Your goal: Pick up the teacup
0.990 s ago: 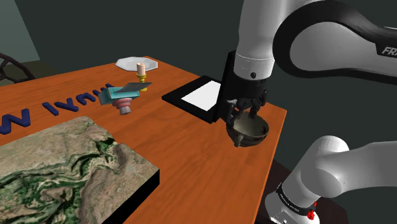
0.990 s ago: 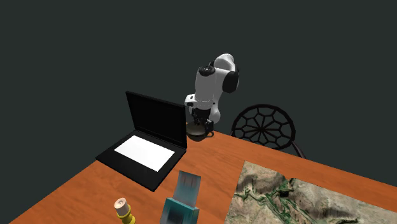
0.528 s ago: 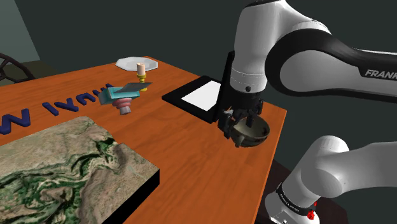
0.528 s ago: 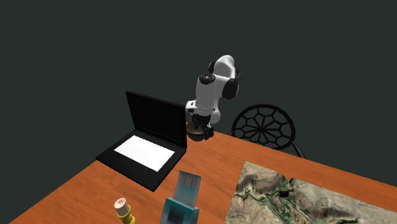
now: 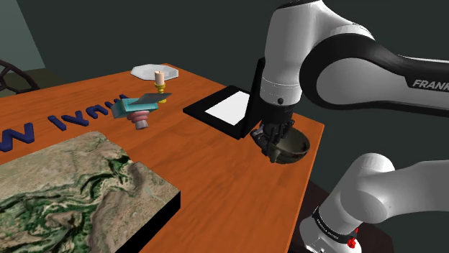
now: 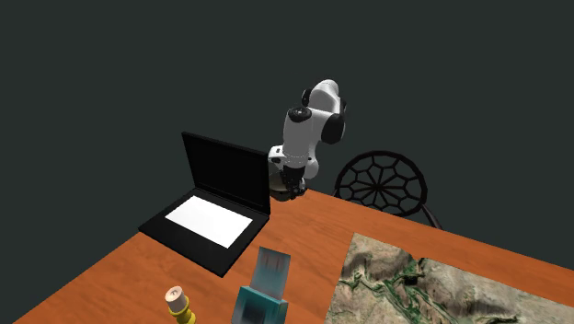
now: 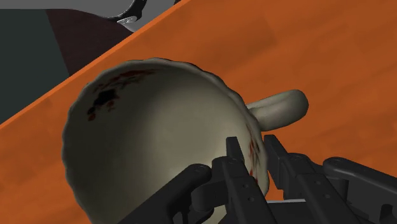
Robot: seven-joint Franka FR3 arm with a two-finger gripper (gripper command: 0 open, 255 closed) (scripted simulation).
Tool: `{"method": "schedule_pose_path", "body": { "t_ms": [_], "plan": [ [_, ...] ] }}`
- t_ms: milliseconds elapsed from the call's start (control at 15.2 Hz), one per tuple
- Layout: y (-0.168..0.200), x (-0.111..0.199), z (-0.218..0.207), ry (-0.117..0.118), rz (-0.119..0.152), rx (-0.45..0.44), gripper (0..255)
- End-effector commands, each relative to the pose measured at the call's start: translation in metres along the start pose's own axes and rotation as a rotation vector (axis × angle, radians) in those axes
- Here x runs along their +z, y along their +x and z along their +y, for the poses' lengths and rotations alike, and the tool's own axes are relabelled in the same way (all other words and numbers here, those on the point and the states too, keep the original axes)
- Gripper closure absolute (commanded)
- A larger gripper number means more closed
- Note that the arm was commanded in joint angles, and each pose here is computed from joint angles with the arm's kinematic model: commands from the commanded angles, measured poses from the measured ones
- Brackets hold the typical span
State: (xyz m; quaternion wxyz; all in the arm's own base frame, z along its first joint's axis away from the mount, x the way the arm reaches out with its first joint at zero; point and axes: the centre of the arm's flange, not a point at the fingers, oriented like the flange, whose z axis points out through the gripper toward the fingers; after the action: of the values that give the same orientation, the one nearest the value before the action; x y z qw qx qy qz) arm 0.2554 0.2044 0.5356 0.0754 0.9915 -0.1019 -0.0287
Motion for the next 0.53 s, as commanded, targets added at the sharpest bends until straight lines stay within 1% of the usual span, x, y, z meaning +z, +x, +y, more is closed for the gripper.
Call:
{"method": "schedule_pose_path", "body": {
  "t_ms": [0, 66, 462],
  "plan": [
    [0.000, 0.000, 0.000, -0.001, -0.001, 0.000, 255],
    [0.000, 0.001, 0.000, -0.001, -0.001, 0.000, 255],
    [-0.001, -0.031, 0.005, -0.001, -0.001, 0.000, 255]
  ]
}}
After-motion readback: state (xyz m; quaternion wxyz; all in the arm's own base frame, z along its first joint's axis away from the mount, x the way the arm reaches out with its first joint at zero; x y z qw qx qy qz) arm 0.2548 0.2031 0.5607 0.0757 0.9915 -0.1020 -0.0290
